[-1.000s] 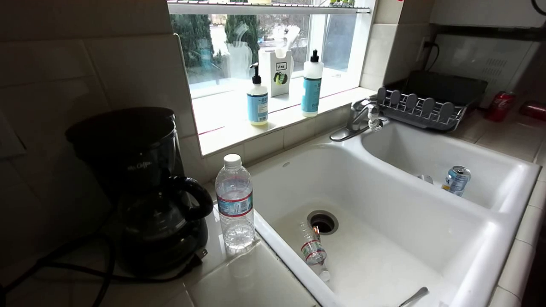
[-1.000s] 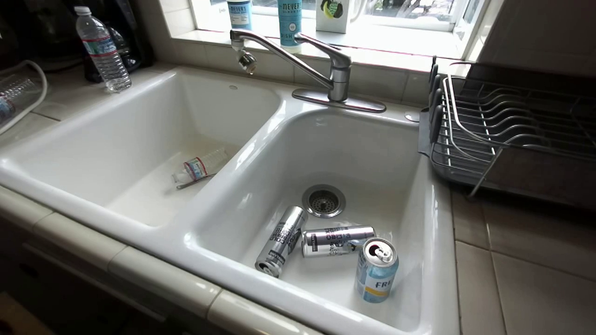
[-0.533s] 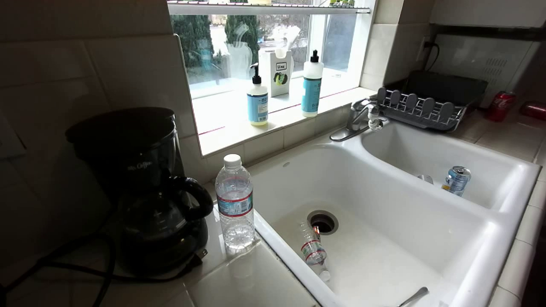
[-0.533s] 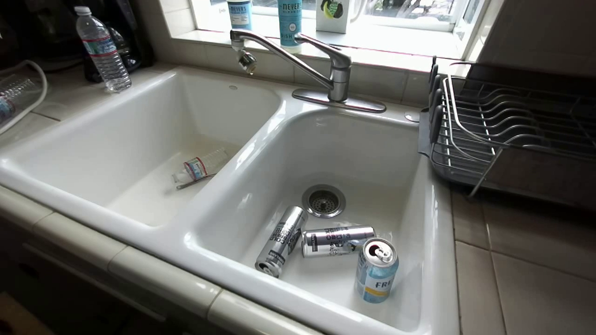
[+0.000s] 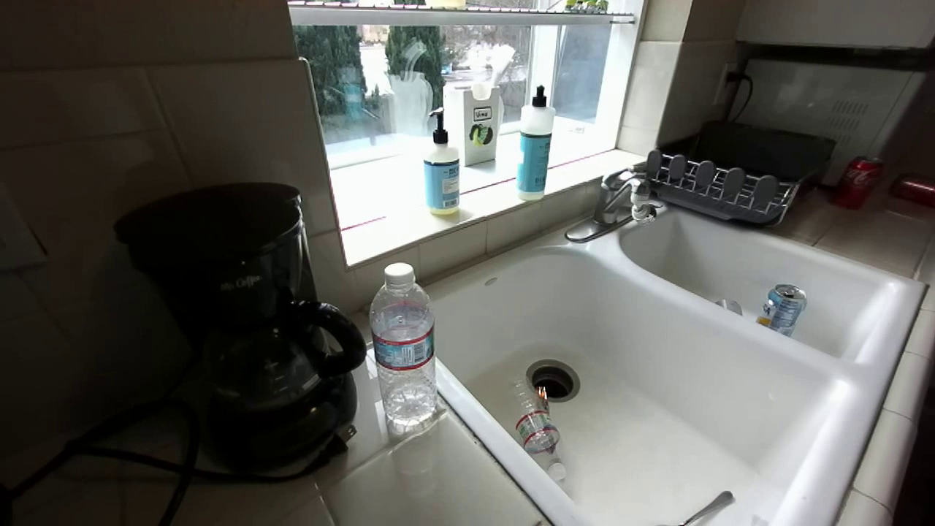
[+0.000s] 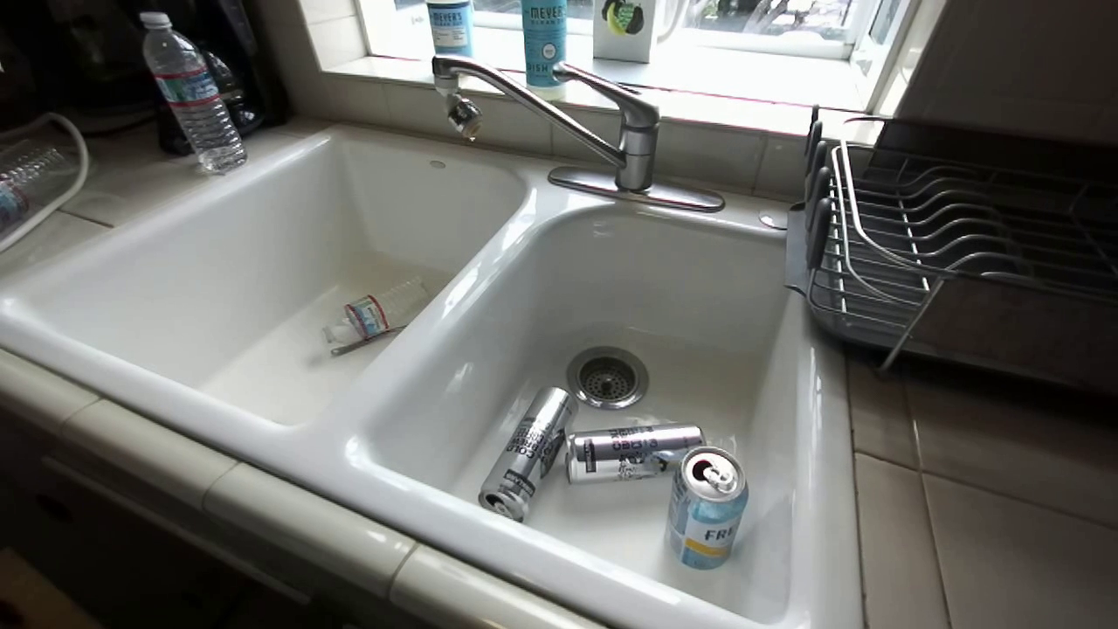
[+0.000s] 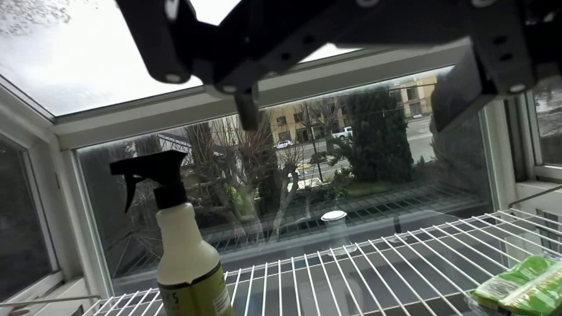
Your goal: Remove the sponge from the window sill
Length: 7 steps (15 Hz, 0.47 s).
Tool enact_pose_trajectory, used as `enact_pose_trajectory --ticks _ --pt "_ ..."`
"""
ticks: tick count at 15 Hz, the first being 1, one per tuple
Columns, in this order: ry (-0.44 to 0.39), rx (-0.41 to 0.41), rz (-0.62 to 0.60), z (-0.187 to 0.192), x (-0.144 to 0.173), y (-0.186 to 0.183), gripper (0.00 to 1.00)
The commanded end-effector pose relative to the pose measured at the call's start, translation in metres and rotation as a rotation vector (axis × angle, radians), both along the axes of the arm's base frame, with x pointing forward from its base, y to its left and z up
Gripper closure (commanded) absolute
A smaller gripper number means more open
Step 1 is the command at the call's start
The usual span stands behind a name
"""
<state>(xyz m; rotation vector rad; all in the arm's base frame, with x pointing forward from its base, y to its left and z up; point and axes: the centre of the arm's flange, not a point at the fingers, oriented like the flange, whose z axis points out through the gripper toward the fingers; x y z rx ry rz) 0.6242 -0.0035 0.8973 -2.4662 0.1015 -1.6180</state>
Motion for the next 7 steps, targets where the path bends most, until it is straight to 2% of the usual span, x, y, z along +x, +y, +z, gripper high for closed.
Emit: enact_pose_trajectory --ticks 1,7 --pt "-0.001 -0.004 0.010 0.0000 0.0000 0.0045 0.00" --pt "-0.001 -0.014 0.010 -0.0004 0.0003 0.0016 0.00"
